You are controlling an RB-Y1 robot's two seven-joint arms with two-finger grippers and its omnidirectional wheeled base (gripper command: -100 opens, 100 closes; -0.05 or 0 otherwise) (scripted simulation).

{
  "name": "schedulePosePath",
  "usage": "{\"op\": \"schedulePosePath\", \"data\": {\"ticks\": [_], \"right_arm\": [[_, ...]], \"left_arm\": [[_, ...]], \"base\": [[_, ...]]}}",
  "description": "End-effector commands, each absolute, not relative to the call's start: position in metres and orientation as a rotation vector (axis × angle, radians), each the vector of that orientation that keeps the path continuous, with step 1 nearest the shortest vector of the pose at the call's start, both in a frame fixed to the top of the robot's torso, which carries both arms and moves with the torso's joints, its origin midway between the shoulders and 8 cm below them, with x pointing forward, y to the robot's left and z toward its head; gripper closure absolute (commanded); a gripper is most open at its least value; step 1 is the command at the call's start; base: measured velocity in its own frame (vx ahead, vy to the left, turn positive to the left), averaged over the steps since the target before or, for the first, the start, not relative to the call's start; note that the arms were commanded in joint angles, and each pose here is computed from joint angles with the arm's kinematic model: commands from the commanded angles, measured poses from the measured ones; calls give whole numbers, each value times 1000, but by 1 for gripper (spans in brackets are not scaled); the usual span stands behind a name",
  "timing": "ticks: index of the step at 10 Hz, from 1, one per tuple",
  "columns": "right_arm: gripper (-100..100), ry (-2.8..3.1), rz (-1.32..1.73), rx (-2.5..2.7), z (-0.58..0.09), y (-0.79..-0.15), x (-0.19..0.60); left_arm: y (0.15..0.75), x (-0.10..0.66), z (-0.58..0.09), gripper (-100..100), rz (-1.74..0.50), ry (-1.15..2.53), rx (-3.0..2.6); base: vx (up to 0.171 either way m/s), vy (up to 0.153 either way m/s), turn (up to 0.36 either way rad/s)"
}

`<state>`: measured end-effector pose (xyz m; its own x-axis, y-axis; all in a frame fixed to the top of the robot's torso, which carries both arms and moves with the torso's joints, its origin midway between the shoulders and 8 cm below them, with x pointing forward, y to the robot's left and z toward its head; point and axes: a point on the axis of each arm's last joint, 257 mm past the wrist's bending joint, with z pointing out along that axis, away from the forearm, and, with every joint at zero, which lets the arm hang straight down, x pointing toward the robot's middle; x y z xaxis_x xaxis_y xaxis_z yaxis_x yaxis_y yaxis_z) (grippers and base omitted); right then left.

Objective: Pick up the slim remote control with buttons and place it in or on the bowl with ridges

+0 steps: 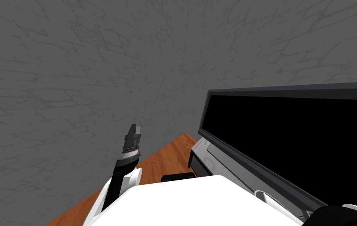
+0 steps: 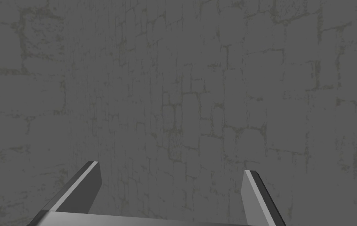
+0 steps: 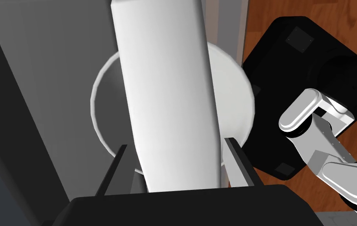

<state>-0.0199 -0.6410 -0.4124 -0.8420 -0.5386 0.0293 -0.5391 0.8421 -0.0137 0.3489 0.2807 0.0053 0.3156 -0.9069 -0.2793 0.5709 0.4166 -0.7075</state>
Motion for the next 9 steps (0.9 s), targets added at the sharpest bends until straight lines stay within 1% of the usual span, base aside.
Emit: {"op": "schedulePosePath", "data": {"ticks": [1,2,6,7,8,9], "right_arm": [[100,-2992,33,875,-412,-641,-20],[-100,-2996,25,874,-413,-639,-19],[-100,-2995,26,875,-413,-639,-19],[0,-2995,26,875,-413,-639,-19],[-100,-2984,46,893,-407,-653,-15],[-100,-2981,64,931,-402,-662,-5]], "left_arm": [[281,349,5,0,-1038,729,-542],[281,349,5,0,-1038,728,-542],[281,349,5,0,-1038,728,-542],[281,349,5,0,-1038,728,-542],[281,349,5,0,-1038,728,-542],[281,349,5,0,-1038,728,-542]], "base": [[14,-54,16],[3,-10,3],[0,0,0],[0,0,0],[-1,23,-16],[6,61,-39]]}}
